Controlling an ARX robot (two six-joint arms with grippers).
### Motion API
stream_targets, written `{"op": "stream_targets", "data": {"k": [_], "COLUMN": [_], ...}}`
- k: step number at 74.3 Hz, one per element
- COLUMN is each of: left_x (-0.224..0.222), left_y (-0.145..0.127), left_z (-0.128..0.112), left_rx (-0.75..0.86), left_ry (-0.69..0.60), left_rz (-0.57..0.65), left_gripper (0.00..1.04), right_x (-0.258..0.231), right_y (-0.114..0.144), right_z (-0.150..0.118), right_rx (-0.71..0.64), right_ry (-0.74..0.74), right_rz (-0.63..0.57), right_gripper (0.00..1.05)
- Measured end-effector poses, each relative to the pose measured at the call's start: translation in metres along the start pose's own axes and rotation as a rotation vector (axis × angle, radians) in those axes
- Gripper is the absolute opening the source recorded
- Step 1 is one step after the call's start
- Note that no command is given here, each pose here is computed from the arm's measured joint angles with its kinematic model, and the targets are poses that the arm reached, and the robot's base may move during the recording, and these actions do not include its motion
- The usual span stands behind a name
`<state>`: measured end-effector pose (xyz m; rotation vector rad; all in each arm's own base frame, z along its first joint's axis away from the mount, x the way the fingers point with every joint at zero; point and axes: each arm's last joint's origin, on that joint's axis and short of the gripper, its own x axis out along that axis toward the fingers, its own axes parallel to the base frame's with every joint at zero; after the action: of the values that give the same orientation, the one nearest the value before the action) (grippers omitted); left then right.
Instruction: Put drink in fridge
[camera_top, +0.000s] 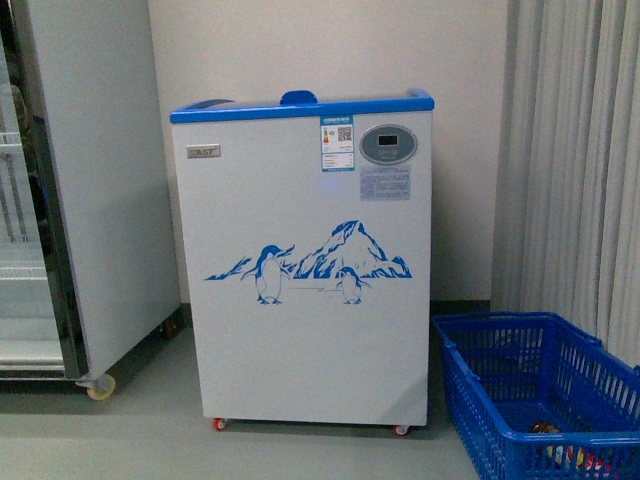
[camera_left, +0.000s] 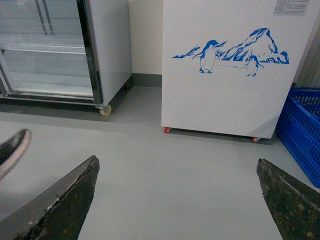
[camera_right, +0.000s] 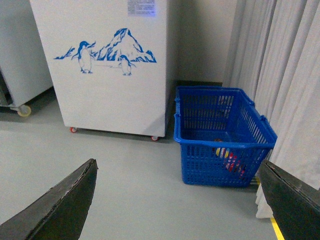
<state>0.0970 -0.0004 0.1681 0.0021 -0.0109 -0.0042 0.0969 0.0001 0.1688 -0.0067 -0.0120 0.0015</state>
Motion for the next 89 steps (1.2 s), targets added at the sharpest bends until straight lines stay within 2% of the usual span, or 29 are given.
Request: {"op": "stream_targets", "data": {"k": [89], "left_x": [0.0000], "left_y": [0.0000], "left_z": [0.0000], "left_rx": [0.000], "left_ry": [0.000], "left_rz": [0.000], "left_gripper": [0.97], "right_x": [0.0000], "right_y": [0.0000], "right_z": [0.0000], "right_rx": [0.000], "right_ry": [0.000], "right_rz": [0.000], "right_gripper": [0.97]}}
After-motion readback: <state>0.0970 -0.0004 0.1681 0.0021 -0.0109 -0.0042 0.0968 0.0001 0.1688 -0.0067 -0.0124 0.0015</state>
